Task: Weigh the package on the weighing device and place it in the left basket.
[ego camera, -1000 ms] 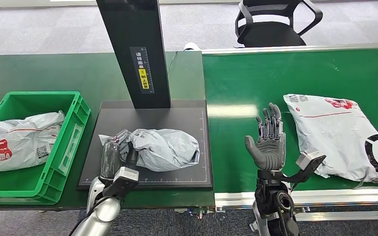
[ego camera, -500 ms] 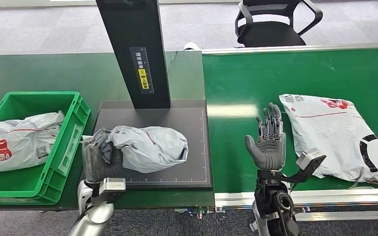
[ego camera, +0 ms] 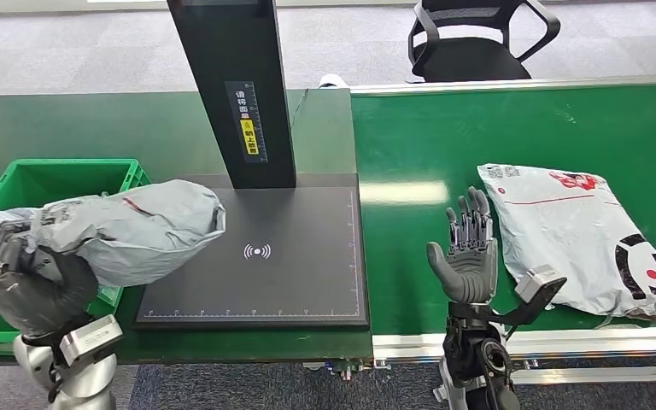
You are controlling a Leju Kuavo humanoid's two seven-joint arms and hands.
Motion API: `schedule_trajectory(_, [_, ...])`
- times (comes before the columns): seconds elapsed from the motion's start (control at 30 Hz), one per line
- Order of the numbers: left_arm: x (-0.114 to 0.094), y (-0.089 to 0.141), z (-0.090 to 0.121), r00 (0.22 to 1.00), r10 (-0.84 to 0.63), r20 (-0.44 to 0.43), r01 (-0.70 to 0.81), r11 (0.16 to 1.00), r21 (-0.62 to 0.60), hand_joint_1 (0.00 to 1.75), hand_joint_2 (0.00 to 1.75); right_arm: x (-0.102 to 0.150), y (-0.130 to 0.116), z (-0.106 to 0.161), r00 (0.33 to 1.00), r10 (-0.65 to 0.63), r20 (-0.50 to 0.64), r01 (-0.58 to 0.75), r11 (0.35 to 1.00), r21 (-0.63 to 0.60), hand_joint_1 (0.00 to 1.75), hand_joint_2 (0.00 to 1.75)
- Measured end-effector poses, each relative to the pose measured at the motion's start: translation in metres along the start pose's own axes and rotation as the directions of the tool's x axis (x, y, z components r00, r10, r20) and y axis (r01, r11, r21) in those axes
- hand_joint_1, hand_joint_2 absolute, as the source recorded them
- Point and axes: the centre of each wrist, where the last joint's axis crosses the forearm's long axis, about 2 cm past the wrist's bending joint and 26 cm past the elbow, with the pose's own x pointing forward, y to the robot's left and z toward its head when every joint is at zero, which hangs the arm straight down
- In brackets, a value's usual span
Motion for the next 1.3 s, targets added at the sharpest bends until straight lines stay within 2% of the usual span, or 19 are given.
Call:
schedule_trajectory(0.13, [-0.008, 0.02, -0.018, 0.978, -0.192, 0.083, 0.19, 0.981, 0.03, 1.75, 1.75, -0.001, 0.001, 0.003, 1.0, 0.001, -0.006, -0.001, 1.0, 0.004, 0.0, 1.75])
schedule_trajectory(0.27, [-0.015, 0.036, -0.03, 0.928, -0.349, 0.129, 0.346, 0.937, 0.047, 1.75, 1.75, -0.002, 0.002, 0.003, 1.0, 0.004, -0.013, -0.004, 1.0, 0.013, 0.0, 1.75])
schedule_trajectory(0.43, [-0.036, 0.044, -0.04, 0.815, -0.553, 0.174, 0.563, 0.826, -0.014, 1.75, 1.75, -0.006, 0.004, 0.006, 0.99, 0.086, -0.114, -0.078, 0.994, 0.079, 0.0, 1.75])
schedule_trajectory(0.53, [-0.05, 0.048, -0.037, 0.772, -0.617, 0.156, 0.631, 0.774, -0.061, 1.75, 1.75, -0.011, 0.005, 0.009, 0.98, 0.116, -0.162, -0.1, 0.989, 0.106, 0.0, 1.75])
schedule_trajectory(0.73, [-0.062, 0.048, -0.033, 0.758, -0.644, 0.103, 0.652, 0.752, -0.095, 1.75, 1.75, -0.014, 0.006, 0.012, 0.973, 0.13, -0.193, -0.108, 0.987, 0.118, 0.0, 1.75])
schedule_trajectory(0.8, [-0.07, 0.039, -0.031, 0.739, -0.671, 0.055, 0.67, 0.725, -0.156, 1.75, 1.75, -0.016, 0.006, 0.014, 0.962, 0.145, -0.23, -0.117, 0.984, 0.131, 0.0, 1.75])
schedule_trajectory(0.83, [-0.075, 0.031, -0.03, 0.726, -0.687, 0.004, 0.674, 0.711, -0.203, 1.75, 1.75, -0.017, 0.005, 0.014, 0.955, 0.153, -0.253, -0.12, 0.983, 0.139, 0.0, 1.75])
schedule_trajectory(0.9, [-0.087, 0.007, -0.028, 0.683, -0.712, -0.163, 0.649, 0.694, -0.313, 1.75, 1.75, -0.019, 0.005, 0.016, 0.942, 0.165, -0.292, -0.123, 0.98, 0.158, 0.0, 1.75])
schedule_trajectory(0.97, [-0.097, -0.017, -0.024, 0.602, -0.734, -0.316, 0.594, 0.675, -0.438, 1.75, 1.75, -0.021, 0.004, 0.017, 0.933, 0.177, -0.312, -0.126, 0.976, 0.177, 0.0, 1.75])
schedule_trajectory(1.03, [-0.105, -0.033, -0.017, 0.541, -0.769, -0.341, 0.54, 0.629, -0.56, 1.75, 1.75, -0.022, 0.004, 0.016, 0.928, 0.189, -0.32, -0.131, 0.972, 0.194, 0.0, 1.75])
schedule_trajectory(1.17, [-0.12, -0.046, -0.005, 0.502, -0.827, -0.255, 0.49, 0.514, -0.704, 1.72, 1.75, -0.024, 0.004, 0.012, 0.923, 0.206, -0.326, -0.139, 0.966, 0.217, 0.0, 1.75])
schedule_trajectory(1.2, [-0.124, -0.047, -0.004, 0.494, -0.836, -0.239, 0.482, 0.492, -0.725, 1.59, 1.75, -0.024, 0.004, 0.011, 0.921, 0.21, -0.327, -0.141, 0.965, 0.221, 0.0, 1.75])
schedule_trajectory(1.23, [-0.128, -0.047, -0.005, 0.488, -0.844, -0.223, 0.475, 0.472, -0.743, 1.25, 1.75, -0.025, 0.004, 0.011, 0.921, 0.213, -0.328, -0.142, 0.964, 0.226, 0.0, 1.75])
schedule_trajectory(1.3, [-0.134, -0.048, -0.009, 0.48, -0.854, -0.201, 0.46, 0.44, -0.771, 0.44, 1.75, -0.025, 0.005, 0.01, 0.919, 0.218, -0.328, -0.144, 0.962, 0.233, 0.0, 1.75])
